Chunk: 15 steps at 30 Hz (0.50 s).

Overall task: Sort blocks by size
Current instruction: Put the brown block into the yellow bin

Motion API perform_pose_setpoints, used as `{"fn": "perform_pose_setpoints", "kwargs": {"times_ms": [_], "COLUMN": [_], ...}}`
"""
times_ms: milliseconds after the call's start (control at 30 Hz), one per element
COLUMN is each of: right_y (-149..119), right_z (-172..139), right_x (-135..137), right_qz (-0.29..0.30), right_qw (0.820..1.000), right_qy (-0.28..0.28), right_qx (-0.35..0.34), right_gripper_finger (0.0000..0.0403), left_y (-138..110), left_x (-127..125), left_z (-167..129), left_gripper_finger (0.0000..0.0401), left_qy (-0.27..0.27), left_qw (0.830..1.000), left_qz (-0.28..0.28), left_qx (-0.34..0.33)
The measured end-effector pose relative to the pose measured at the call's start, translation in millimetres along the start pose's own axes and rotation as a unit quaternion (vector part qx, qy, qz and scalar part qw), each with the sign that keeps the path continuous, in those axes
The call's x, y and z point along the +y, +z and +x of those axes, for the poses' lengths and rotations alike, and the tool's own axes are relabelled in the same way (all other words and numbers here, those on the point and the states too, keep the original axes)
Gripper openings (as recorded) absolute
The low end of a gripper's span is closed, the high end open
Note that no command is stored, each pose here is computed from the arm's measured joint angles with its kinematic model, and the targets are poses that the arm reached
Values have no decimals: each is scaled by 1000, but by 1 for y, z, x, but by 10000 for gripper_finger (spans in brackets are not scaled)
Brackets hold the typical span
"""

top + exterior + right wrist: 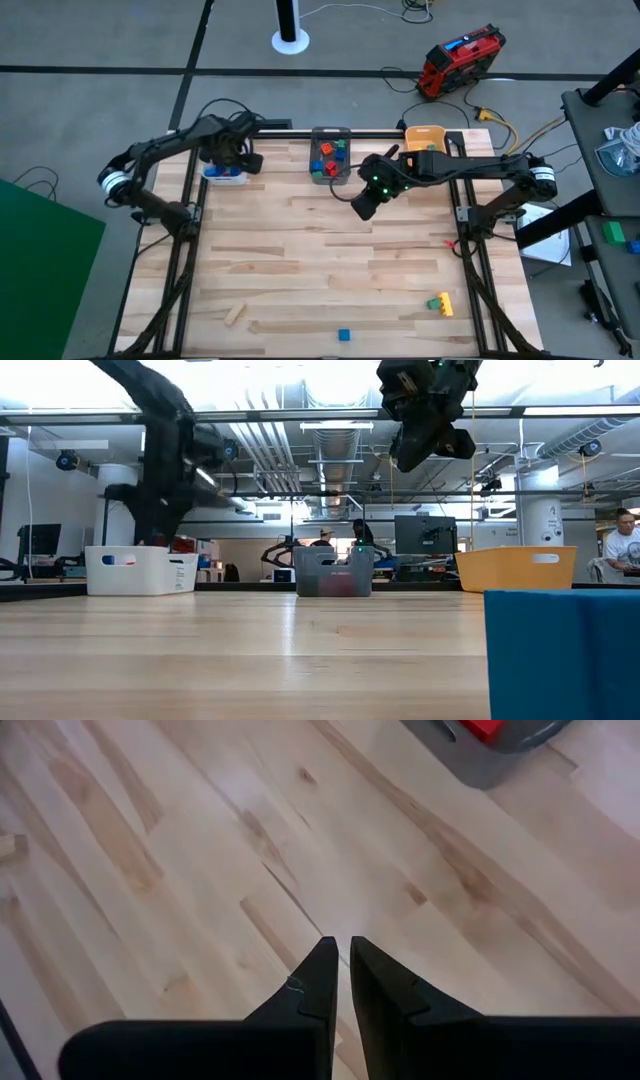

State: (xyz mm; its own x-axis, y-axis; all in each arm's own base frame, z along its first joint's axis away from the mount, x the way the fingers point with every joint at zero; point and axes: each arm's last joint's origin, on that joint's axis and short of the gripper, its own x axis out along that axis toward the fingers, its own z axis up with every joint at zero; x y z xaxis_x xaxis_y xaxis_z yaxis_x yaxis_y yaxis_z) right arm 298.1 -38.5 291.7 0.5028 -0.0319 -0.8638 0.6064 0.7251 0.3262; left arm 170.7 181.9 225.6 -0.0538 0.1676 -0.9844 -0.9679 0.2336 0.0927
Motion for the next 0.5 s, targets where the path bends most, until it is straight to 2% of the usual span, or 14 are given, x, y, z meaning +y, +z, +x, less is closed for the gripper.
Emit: {"fn": "perform_pose_setpoints", "kwargs": {"times_ms": [233, 500], "right_y": [-3, -7], "right_z": [0, -1], "right_x": [-2, 0], "right_qz": [-8, -36], "right_qw": [1000, 999], "right_qy": [-11, -5], "right_qx": [15, 29], "right_gripper_finger": [22, 22], "left_y": [-51, -128], "left_x": [-30, -62], "left_z": [-50, -83], "left_gripper_finger": [178, 178], "left_qy": [-121, -196], "left_qw": [992, 979], "left_qz": [17, 53], "left_qx": [-34, -23]}}
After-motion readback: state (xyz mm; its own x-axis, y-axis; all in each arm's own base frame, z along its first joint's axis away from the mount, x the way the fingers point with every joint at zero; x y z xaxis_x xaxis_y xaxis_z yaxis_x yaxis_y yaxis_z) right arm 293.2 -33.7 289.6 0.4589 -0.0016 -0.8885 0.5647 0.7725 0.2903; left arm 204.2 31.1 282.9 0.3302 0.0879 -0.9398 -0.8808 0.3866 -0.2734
